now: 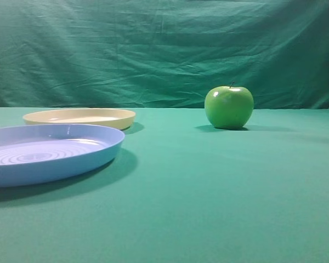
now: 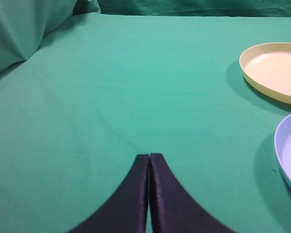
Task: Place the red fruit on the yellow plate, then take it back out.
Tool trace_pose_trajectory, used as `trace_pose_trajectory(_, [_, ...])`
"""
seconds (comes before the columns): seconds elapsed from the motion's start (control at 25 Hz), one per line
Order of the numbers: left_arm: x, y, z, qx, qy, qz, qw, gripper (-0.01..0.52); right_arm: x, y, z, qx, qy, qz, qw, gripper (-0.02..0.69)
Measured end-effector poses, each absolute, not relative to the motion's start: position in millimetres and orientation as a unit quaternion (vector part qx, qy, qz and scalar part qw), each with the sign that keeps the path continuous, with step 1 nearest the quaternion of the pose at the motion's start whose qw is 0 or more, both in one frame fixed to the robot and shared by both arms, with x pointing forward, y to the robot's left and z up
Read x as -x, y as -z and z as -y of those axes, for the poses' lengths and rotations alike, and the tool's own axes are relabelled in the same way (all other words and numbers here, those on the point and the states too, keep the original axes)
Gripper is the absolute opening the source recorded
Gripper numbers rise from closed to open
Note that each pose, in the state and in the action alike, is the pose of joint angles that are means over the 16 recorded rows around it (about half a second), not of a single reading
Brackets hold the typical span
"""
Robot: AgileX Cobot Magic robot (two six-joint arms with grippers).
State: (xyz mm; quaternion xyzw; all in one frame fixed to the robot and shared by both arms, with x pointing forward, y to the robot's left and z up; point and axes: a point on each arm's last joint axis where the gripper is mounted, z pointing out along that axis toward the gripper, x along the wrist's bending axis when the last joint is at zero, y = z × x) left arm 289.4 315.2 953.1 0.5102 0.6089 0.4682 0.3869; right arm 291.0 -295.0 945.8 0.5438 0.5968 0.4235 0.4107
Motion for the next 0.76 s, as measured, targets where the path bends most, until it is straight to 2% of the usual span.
trace_pose_trajectory(0.76, [-289.4,-953.1,-315.2,-0.510,-0.468,-0.609,0.387,0.000,-290.8,-945.1,295.0,-0.541,-0.418,-0.602,0.411,0.000])
